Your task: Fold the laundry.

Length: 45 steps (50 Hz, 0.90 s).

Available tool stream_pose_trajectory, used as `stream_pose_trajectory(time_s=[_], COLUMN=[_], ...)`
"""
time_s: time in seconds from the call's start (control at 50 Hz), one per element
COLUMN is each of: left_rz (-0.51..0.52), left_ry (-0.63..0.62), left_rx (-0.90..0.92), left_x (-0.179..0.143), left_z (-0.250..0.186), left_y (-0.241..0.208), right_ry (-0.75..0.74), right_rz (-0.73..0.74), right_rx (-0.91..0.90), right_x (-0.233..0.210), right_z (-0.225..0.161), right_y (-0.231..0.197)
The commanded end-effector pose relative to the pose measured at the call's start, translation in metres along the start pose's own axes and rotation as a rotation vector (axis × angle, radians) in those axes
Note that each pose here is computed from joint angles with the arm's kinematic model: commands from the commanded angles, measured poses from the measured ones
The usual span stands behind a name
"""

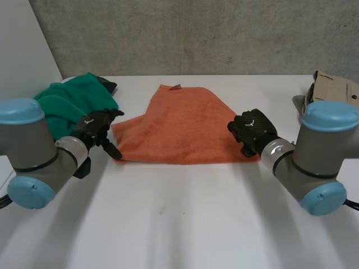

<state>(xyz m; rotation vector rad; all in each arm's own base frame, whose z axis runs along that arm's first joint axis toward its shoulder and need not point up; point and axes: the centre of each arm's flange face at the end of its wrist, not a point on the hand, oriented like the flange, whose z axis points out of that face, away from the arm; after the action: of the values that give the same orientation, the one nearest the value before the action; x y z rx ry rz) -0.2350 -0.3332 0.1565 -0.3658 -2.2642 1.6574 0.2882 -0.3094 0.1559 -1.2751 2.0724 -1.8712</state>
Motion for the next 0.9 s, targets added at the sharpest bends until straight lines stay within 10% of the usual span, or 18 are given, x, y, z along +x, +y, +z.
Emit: stream_pose_trajectory(time_s=[0.02, 0.66, 0.9], left_rz=[-0.037, -0.030, 0.052], left_ry=[-0.032, -0.015, 0.007], left_rx=[-0.020, -0.098, -0.165], left_x=[-0.008, -0.015, -0.007], left_z=[-0.010, -0.026, -0.018], left_y=[-0.020, -0.018, -0.001], right_ry=[-0.021, 0.032, 0.042], right_rz=[0.267, 0.195, 0.204], right_rx=[-0.105, -0.131, -0.066], right_x=[0.023, 0.020, 0.031], right_z=[-0.007, 0.046, 0.017], right_y=[-0.006, 0.052, 0.011])
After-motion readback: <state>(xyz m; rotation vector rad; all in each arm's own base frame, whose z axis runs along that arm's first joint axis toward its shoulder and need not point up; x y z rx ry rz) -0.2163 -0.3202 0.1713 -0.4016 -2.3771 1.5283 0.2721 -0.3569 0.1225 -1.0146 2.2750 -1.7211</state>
